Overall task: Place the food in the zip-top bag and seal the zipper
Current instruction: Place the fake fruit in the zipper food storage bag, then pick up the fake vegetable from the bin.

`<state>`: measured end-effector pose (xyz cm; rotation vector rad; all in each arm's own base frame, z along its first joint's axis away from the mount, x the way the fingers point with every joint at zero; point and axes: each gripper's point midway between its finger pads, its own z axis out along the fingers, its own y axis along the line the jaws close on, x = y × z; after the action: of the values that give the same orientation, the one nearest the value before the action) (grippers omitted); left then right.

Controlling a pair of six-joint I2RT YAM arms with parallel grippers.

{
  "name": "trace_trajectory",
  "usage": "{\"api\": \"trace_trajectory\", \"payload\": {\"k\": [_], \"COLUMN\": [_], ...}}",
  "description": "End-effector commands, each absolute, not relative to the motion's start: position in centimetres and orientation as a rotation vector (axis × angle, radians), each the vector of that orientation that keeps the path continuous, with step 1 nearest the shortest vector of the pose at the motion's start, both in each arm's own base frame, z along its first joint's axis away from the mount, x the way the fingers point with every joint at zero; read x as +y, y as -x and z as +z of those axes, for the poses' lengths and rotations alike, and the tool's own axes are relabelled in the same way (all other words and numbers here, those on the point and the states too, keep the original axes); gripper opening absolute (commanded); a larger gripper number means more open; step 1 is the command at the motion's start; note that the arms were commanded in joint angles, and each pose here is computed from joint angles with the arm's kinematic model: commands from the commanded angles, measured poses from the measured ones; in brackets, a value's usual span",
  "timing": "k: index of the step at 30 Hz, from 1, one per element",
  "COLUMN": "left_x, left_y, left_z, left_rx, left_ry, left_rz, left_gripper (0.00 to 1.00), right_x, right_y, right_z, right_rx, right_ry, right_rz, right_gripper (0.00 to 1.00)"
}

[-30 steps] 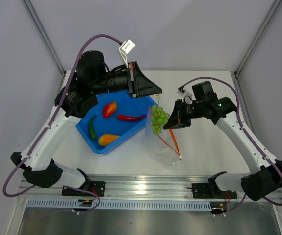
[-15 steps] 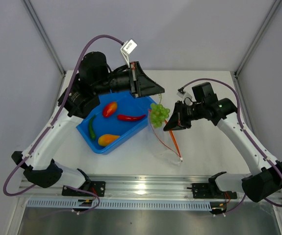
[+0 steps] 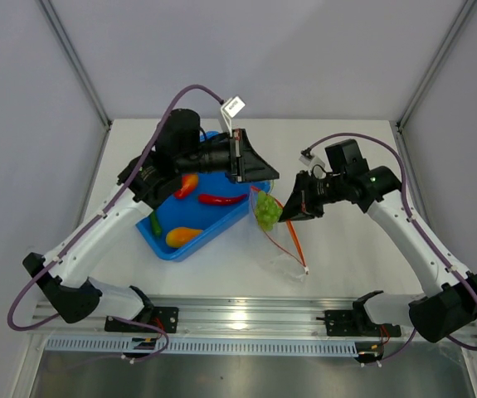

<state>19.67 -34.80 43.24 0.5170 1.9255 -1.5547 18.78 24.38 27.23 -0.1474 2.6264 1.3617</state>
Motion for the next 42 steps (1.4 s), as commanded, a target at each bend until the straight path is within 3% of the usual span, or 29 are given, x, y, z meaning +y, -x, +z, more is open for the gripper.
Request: {"api": "trace_trajectory", "payload": {"k": [1, 13, 16, 19, 20, 27, 29, 42], "left_x": [-34.0, -33.5, -33.9, -34.2, -34.1, -32.2, -31.2, -22.0], "left_y": [-18.4, -19.0, -19.2, -19.5, -19.6, -21.1, -22.3, -31.9], "left_z": [43.2, 37.4, 36.9, 36.8, 36.9, 37.1, 36.6, 29.8], "left_rx": [1.875, 2.012, 2.029, 2.044, 2.042, 2.027, 2.050, 2.247], "left_ry": [-0.553, -0.552, -0.562, -0.569, -0.565, -0.538, -0.492, -0.011], "left_rz": [-1.550, -1.439, -1.444, -1.434, -1.421, -1.239, -1.159, -0.676], "left_gripper": [0.01, 0.01, 0.06, 0.25, 0.43, 0.82, 0.88, 0.99], "right_x": [24.3, 23.8, 23.9, 23.9, 23.9, 23.5, 23.2, 17.1], "right_y": [-18.7, -20.2, -20.5, -20.9, -21.1, -22.1, -22.6, -26.2], "right_z": [29.3, 30.0, 30.0, 29.9, 29.8, 30.0, 29.8, 29.5], "right_rx": [2.570, 2.532, 2.530, 2.534, 2.536, 2.532, 2.538, 2.560], "right_ry": [0.152, 0.080, 0.074, 0.061, 0.055, 0.020, 0.003, -0.146], "right_rz": [1.404, 1.418, 1.419, 1.416, 1.414, 1.375, 1.329, 0.799], "right_gripper": [0.00, 0.00, 0.00, 0.00, 0.00, 0.00, 0.00, 0.00]}}
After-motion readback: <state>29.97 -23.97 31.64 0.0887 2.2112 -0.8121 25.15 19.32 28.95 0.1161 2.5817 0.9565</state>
